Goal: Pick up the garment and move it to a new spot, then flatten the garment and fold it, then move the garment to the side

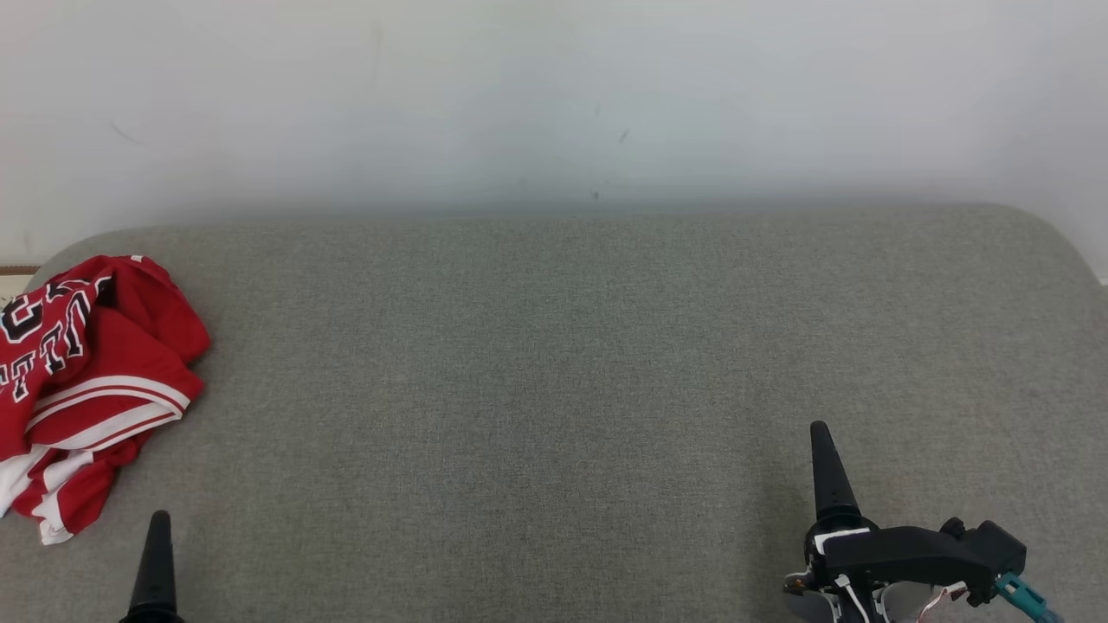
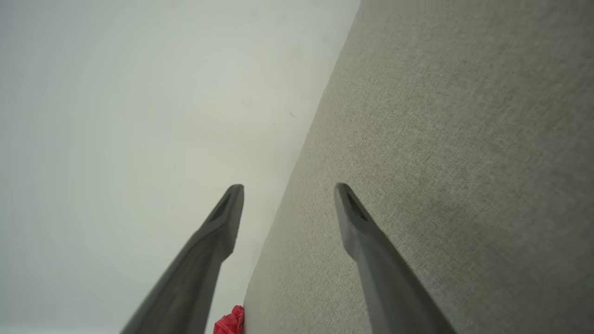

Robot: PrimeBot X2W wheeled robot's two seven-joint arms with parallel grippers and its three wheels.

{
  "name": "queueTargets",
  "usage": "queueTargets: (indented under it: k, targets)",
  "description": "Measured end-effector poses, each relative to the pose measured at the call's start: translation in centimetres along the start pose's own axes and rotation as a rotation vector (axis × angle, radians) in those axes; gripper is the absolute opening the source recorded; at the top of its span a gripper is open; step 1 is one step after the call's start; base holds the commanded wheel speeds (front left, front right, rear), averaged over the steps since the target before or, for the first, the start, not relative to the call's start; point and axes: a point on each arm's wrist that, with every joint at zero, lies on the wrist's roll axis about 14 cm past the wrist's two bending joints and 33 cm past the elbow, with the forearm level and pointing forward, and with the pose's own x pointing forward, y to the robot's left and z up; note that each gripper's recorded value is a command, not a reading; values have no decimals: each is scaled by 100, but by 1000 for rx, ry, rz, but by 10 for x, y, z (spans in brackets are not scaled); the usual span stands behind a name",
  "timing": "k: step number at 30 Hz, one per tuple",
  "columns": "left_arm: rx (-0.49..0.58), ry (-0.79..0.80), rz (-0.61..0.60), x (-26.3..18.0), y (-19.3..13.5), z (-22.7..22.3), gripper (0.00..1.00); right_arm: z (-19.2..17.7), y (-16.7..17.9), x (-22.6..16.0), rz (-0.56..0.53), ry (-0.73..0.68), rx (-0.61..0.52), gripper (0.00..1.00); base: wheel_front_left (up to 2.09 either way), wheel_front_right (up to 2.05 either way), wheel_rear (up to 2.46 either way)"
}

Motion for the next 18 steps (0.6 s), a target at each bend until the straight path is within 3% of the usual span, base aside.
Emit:
queueTargets:
  k: [18]
  targets:
    - [412,-15,-26,0,-21,-16,100,3,16,-5,94,-1,-357,100,0,0,0]
